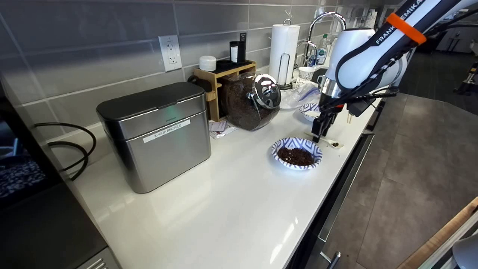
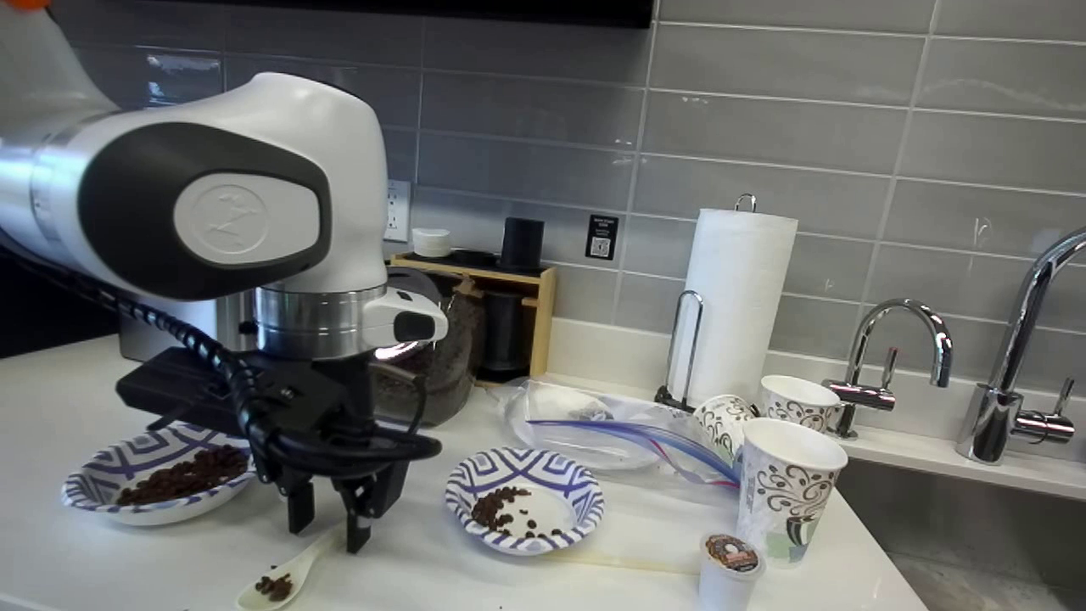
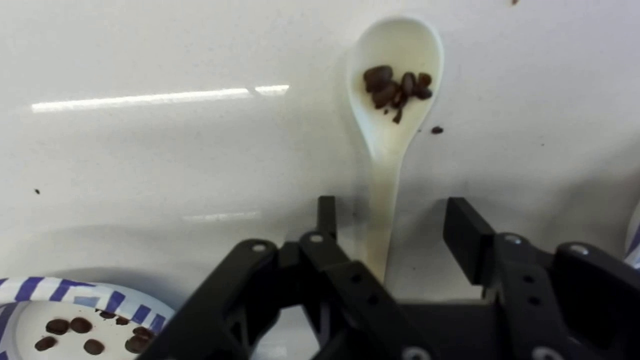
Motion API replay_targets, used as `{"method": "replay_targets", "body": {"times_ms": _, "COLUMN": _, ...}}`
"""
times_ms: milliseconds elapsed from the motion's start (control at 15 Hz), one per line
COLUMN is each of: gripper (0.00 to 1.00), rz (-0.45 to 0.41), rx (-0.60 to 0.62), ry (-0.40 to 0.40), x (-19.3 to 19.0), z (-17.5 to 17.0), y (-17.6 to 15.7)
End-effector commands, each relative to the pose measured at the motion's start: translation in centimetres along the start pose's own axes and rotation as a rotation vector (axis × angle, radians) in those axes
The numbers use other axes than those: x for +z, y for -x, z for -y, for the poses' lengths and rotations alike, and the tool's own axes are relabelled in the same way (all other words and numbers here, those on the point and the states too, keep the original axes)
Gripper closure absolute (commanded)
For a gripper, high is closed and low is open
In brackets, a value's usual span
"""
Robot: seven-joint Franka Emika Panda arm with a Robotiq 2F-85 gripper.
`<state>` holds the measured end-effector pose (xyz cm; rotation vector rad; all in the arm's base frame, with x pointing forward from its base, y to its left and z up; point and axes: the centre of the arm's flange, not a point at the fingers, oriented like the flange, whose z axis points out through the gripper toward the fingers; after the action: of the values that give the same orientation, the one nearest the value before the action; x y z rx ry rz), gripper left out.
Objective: Place some contents from the bowl on the left onto the white spoon the use the spoon to place the contents into the bowl on the right.
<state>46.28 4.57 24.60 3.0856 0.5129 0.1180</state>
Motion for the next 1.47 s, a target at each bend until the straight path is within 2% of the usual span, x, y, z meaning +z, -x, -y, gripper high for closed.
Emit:
{"method": "replay_targets", "body": {"times_ms": 0, "gripper": 0.52, "rz": 0.026, "rx": -0.002, "ry": -0.014, "x": 0.24, "z": -0.23, "y": -0.14}}
{"method": "replay_targets", "body": {"times_ms": 67, "gripper": 0.51, "rz": 0.026, "rx": -0.001, "ry": -0.014, "x": 0.22, "z": -0.26, "y": -0.14}}
{"method": "replay_targets", "body": {"times_ms": 133, "gripper": 0.57, "rz": 0.026, "rx": -0.001, "ry": -0.013, "x": 0.21, "z": -0.29, "y": -0.14}}
{"method": "replay_targets", "body": {"times_ms": 200, "gripper": 0.55, "rz": 0.026, "rx": 0.000, "ry": -0.013, "x": 0.21, "z": -0.34, "y": -0.13}}
{"method": "replay_targets", "body": {"times_ms": 267, "gripper": 0.57, "rz": 0.026, "rx": 0.000, "ry": -0.013, "x": 0.21, "z": -0.38, "y": -0.12}}
{"method": "replay_targets", "body": {"times_ms": 400, "gripper": 0.64, "rz": 0.027, "rx": 0.001, "ry": -0.012, "x": 0.20, "z": -0.46, "y": -0.13}}
{"method": "replay_targets", "body": {"times_ms": 467, "gripper": 0.70, "rz": 0.027, "rx": 0.002, "ry": -0.013, "x": 0.19, "z": -0.48, "y": -0.14}}
{"method": "replay_targets", "body": {"times_ms": 533, "gripper": 0.68, "rz": 0.027, "rx": 0.002, "ry": -0.012, "x": 0.18, "z": -0.51, "y": -0.13}}
{"method": "replay_targets", "body": {"times_ms": 600, "gripper": 0.73, "rz": 0.027, "rx": 0.002, "ry": -0.012, "x": 0.17, "z": -0.50, "y": -0.16}}
{"method": "replay_targets", "body": {"times_ms": 733, "gripper": 0.75, "rz": 0.026, "rx": 0.003, "ry": -0.011, "x": 0.16, "z": -0.50, "y": -0.20}}
{"method": "replay_targets", "body": {"times_ms": 867, "gripper": 0.80, "rz": 0.026, "rx": 0.003, "ry": -0.010, "x": 0.14, "z": -0.49, "y": -0.26}}
{"method": "replay_targets", "body": {"times_ms": 933, "gripper": 0.87, "rz": 0.026, "rx": 0.003, "ry": -0.010, "x": 0.13, "z": -0.49, "y": -0.30}}
{"method": "replay_targets", "body": {"times_ms": 1000, "gripper": 0.85, "rz": 0.026, "rx": 0.002, "ry": -0.010, "x": 0.13, "z": -0.48, "y": -0.33}}
{"method": "replay_targets", "body": {"times_ms": 1200, "gripper": 0.91, "rz": 0.026, "rx": 0.003, "ry": -0.009, "x": 0.11, "z": -0.50, "y": -0.41}}
{"method": "replay_targets", "body": {"times_ms": 1400, "gripper": 0.92, "rz": 0.027, "rx": 0.003, "ry": -0.009, "x": 0.10, "z": -0.49, "y": -0.43}}
